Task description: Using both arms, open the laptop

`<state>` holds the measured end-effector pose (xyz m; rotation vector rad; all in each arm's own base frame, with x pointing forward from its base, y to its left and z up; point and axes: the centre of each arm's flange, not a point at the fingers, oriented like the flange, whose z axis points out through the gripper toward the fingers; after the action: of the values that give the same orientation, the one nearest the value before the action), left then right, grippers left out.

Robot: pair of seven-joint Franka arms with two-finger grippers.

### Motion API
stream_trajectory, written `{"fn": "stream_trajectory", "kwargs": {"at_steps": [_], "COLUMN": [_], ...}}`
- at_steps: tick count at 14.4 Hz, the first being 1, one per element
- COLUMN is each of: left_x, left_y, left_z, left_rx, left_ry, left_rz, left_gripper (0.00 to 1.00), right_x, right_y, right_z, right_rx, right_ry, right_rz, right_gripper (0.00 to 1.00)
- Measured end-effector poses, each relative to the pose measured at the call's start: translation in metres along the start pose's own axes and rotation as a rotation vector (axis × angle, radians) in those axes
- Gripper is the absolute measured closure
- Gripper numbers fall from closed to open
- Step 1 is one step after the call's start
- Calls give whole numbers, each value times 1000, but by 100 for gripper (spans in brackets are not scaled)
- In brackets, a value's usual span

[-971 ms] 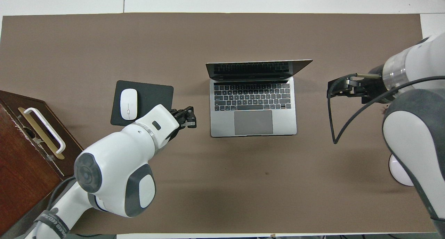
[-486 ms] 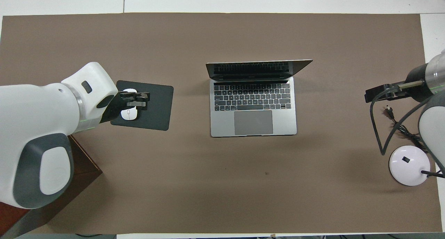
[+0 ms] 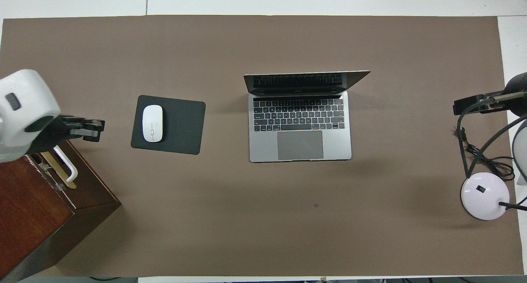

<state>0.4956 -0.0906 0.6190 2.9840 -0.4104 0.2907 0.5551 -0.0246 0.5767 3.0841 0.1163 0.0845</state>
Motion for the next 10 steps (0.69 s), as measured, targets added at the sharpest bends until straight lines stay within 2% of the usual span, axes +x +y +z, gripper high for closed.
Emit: {"fn": "stream_trajectory", "kwargs": {"at_steps": [4,6,10], "left_x": [-13,-16,-8], "left_y": [-72,-90,-108], "left_z": [-34,-50,-72], "left_rx": [49,68,80], "left_ry": [-24,-22,-29], "left_rz": [-62,-86,-119], "left_gripper": [99,99,60], "right_x": [0,-1,-1], "right_y": [0,-2,-4], "right_z": [2,6,8], "right_rx": [0,18,42], "right_ry": [0,-7,-9], "right_rz": [0,13,35], "right_gripper": [0,0,0]}}
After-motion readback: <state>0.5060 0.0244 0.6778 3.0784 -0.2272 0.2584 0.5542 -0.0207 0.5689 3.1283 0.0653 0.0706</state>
